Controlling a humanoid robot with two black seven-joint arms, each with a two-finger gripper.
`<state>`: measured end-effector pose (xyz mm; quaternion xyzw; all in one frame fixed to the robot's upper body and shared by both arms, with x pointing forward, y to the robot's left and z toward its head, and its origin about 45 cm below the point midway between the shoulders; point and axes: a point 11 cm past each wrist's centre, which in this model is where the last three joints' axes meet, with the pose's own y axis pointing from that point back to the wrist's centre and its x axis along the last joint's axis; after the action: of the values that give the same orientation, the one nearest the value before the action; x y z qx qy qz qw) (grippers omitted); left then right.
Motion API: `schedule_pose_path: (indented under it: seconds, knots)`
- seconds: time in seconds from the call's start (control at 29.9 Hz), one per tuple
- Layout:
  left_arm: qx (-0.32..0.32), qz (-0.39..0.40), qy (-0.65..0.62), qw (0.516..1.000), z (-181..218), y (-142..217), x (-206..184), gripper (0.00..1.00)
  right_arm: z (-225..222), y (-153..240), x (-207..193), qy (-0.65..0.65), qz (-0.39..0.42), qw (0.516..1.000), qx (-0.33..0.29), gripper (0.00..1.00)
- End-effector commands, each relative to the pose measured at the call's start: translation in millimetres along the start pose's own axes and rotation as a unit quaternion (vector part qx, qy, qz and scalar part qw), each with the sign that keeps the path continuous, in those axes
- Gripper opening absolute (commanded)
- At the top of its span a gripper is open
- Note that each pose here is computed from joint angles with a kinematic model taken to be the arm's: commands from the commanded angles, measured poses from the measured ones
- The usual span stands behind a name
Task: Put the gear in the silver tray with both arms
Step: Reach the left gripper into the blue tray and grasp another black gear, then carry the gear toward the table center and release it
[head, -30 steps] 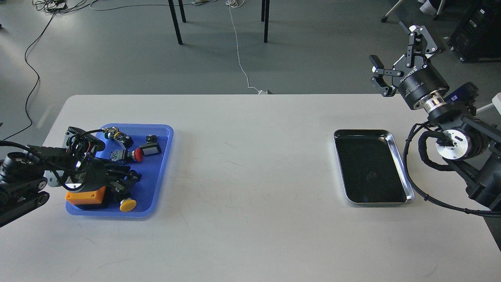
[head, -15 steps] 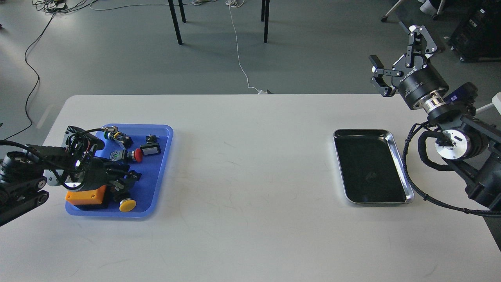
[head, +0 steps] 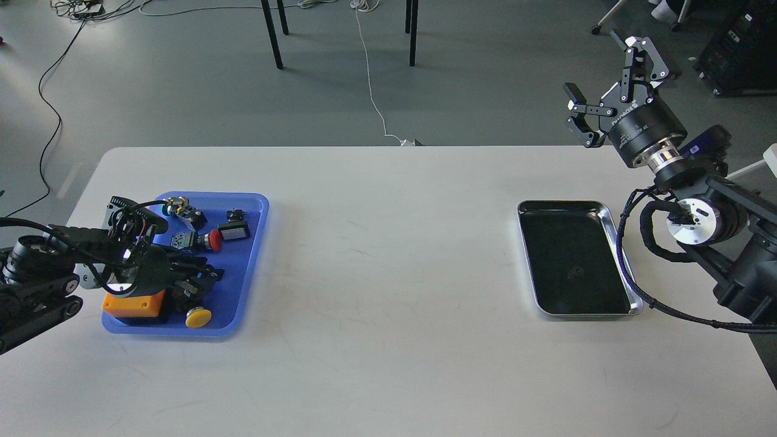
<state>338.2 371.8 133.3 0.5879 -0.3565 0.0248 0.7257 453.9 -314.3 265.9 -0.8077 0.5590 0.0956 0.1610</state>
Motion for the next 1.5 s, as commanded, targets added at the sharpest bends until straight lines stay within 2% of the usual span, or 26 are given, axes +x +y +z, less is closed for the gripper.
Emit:
schedule_pose_path:
  seconds: [0.0,0.1,0.23,0.67,0.94,1.14,1.34,1.47]
  knots:
    - [0.000,0.000,0.000,1.000,0,-1,0,0.34,0,0,0,0.000,0.000,1.000,0.000,1.00]
    - [-0.001,0.000,0.001,1.000,0,-1,0,0.26,0,0,0,0.000,0.000,1.000,0.000,1.00]
    - [-0.001,-0.001,0.001,1.000,0,-1,0,0.21,0,0,0,0.000,0.000,1.000,0.000,1.00]
    - [-0.001,0.010,-0.001,1.000,0,5,10,0.19,-1,0,0,0.000,-0.001,1.000,0.001,1.00]
    - [-0.015,0.052,-0.019,0.998,9,25,55,0.20,-1,0,-3,-0.002,-0.004,1.000,0.001,1.00]
    - [-0.066,0.078,-0.071,0.992,57,30,103,0.19,-5,1,0,-0.001,-0.003,1.000,0.004,1.00]
    - [-0.117,0.088,-0.120,0.982,123,7,146,0.19,-23,12,12,0.011,-0.009,1.000,0.007,1.00]
    - [-0.147,0.082,-0.143,0.975,169,-15,157,0.19,-31,26,23,0.020,-0.010,1.000,0.001,1.00]
